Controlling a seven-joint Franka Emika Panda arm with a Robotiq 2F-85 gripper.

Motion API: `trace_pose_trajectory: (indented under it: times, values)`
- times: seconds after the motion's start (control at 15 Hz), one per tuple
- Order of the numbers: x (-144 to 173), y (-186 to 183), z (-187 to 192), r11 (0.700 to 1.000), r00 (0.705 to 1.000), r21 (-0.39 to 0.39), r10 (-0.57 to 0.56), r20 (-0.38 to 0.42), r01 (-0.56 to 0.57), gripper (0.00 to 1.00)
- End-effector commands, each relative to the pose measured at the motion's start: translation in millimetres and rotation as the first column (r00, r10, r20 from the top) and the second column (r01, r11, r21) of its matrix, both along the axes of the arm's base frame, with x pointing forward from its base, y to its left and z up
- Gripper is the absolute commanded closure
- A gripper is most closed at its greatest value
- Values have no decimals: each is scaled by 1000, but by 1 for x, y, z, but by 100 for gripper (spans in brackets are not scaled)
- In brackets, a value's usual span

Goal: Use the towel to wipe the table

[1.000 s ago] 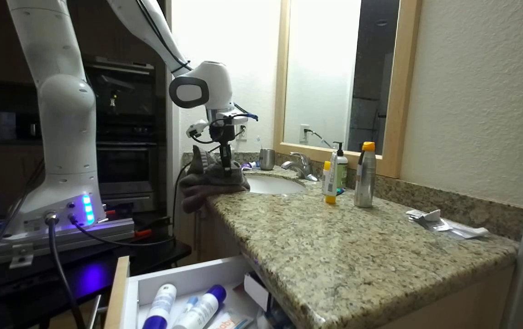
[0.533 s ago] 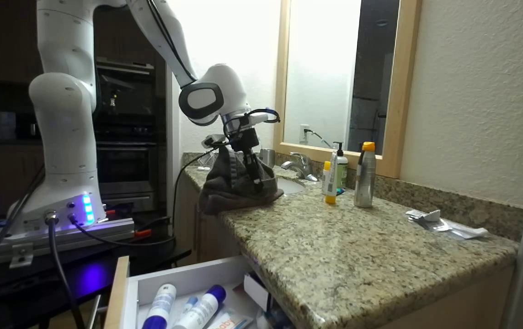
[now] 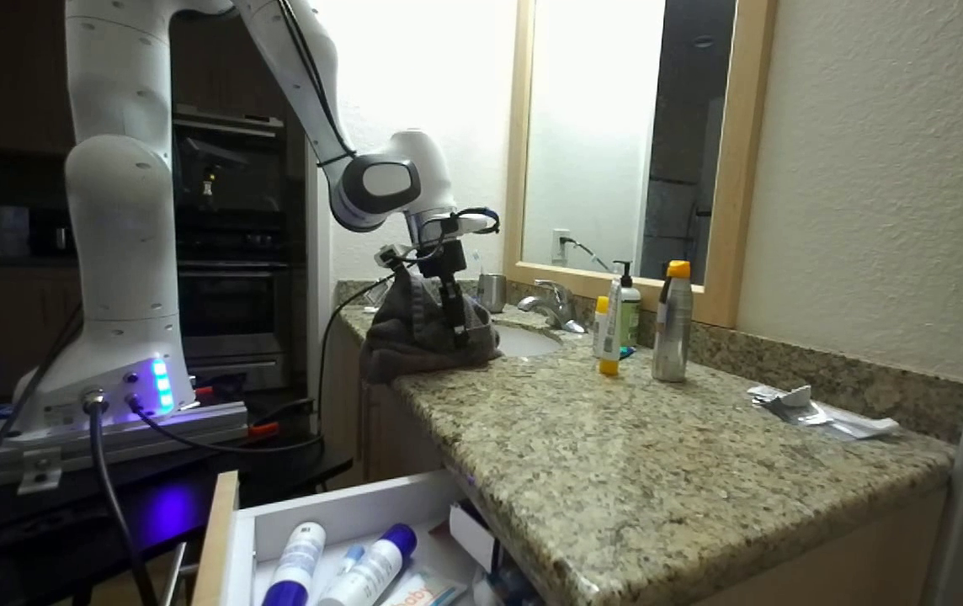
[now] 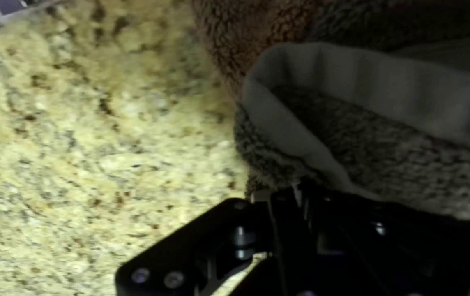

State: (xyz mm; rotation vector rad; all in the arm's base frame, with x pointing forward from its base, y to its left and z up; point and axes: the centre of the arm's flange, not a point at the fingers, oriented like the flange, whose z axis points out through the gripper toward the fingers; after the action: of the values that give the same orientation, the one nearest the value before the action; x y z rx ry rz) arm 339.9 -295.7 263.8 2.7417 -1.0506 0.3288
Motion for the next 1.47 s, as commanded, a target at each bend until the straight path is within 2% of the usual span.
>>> trace_pose_trajectory:
  times: [0.0,0.33,0.6,0.93,1.2,1.33,1.4]
  values:
    - [7,78,19,990,993,77,116,21,-117,98]
    - [20,131,17,973,985,155,173,-5,-170,98]
    - [32,183,17,949,972,212,237,8,-233,98]
    - [40,244,20,909,932,212,362,31,-360,98]
    - [47,260,18,896,922,225,386,34,-384,98]
    - [49,255,15,901,921,193,388,41,-389,98]
    - [52,239,13,914,927,155,374,43,-376,98]
